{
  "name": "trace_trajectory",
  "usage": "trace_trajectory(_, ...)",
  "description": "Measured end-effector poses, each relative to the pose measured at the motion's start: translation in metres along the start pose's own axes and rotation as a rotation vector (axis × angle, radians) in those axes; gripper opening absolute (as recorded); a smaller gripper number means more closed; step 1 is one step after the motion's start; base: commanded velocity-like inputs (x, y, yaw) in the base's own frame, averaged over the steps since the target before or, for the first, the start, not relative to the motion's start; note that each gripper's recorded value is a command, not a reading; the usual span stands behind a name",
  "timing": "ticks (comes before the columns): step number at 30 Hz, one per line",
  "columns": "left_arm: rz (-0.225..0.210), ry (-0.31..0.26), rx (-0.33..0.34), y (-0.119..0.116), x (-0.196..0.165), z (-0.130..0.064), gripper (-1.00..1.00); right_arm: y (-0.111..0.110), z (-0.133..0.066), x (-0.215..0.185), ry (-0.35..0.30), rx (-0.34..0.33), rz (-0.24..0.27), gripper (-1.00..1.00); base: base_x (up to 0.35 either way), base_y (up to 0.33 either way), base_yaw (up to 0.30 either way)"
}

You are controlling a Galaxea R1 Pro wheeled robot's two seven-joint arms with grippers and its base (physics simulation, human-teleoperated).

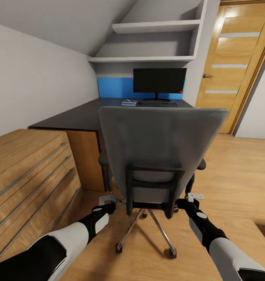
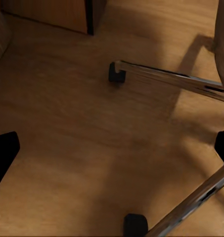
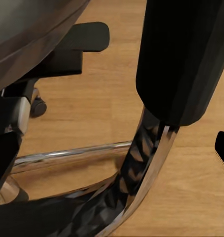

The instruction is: In the bedroom, organize the workspace by keeping the computer under the desk, ensuring the monitor is on the desk, placing the keyboard on the desk next to the monitor, placing the mouse on the desk next to the keyboard, moving the folder from the swivel chair onto the desk next to the mouse, stacking the notebook on top of the folder with the pen on top of the notebook, and positioning the swivel chair next to the desk.

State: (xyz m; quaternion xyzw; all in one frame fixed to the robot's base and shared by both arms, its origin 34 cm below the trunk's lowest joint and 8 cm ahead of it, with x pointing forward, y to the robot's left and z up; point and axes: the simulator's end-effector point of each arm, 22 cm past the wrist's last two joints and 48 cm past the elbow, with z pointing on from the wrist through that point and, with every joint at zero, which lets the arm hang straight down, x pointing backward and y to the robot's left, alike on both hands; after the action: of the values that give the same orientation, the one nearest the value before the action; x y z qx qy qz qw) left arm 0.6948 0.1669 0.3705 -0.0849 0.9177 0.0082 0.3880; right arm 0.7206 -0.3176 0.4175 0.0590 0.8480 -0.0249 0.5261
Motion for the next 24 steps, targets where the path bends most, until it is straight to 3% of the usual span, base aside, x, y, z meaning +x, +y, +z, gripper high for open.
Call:
trace_trajectory(13,0.000,0.001,-0.001,0.0005,0.0006,0.0002,1.00,-0.0007,0.0000,0.0003,0.001,0.003,0.001,1.00,0.309,-0.174,0.001)
trace_trajectory(24,0.000,0.002,0.001,0.0000,0.0007,0.0002,1.00,-0.0009,0.0000,0.0007,0.001,0.004,0.002,1.00,0.313,-0.072,0.000)
